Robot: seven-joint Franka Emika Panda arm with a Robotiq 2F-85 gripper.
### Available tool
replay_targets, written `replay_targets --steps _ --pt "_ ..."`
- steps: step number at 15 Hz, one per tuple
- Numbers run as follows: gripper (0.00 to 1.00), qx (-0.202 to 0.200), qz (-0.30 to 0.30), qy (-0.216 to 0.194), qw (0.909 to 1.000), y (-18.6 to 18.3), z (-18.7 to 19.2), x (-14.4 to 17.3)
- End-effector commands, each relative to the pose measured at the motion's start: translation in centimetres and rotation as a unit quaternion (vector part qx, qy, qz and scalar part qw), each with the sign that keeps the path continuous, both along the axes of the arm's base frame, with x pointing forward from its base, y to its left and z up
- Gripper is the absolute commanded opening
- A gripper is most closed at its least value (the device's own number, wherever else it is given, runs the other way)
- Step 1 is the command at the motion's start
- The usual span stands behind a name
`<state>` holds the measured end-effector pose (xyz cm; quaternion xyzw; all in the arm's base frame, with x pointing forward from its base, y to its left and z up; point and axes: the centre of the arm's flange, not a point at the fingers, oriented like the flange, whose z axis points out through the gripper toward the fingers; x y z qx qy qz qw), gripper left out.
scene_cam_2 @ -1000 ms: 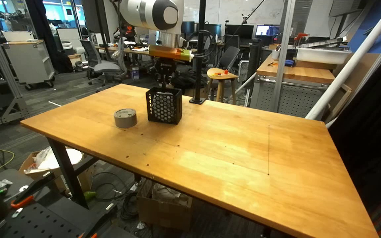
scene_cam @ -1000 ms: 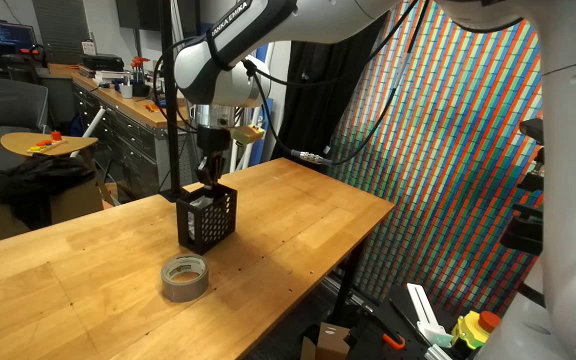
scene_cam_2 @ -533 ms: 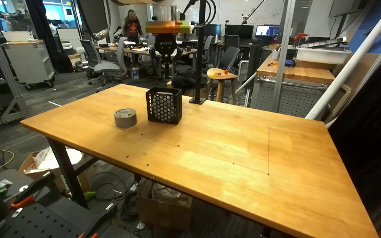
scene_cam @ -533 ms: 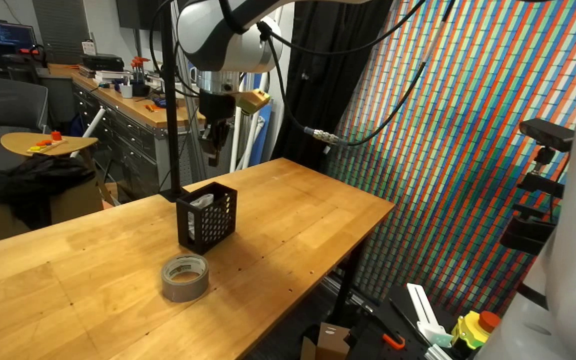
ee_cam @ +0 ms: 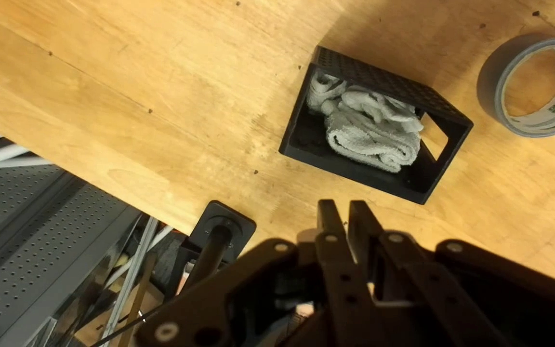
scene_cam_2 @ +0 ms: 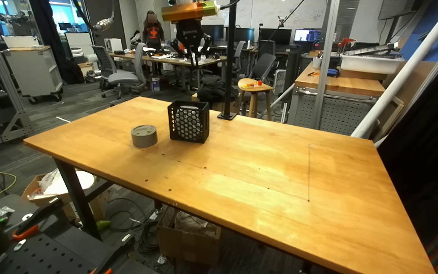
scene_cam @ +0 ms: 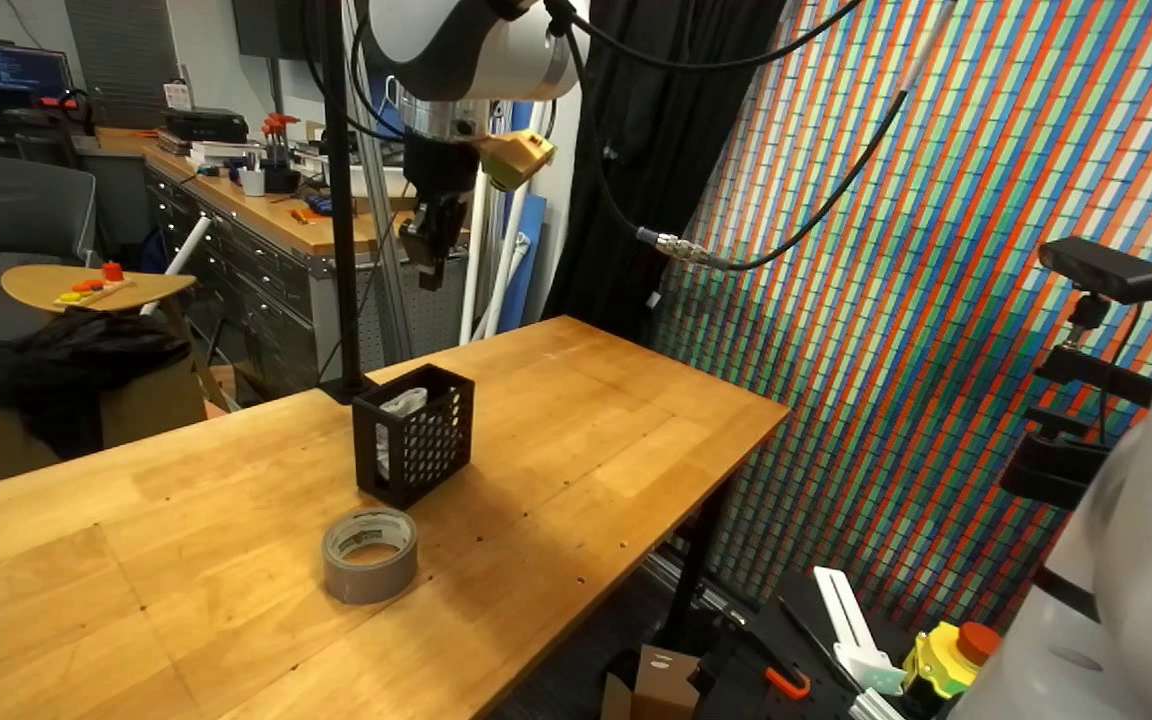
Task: Put the towel into the basket
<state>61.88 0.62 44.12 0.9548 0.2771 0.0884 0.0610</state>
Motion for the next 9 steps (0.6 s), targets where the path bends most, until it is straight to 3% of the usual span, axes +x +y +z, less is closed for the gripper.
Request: replay_targets --steps 1,2,9 --pt "0.21 0.000 0.000 -0.001 1.0000 0.05 0.03 -0.11" --pt "0.26 0.000 -0.001 -0.001 1.0000 0.07 0.00 -0.16" --pt "0.26 0.000 -0.001 -0.003 1.0000 0.00 -0.08 -0.16"
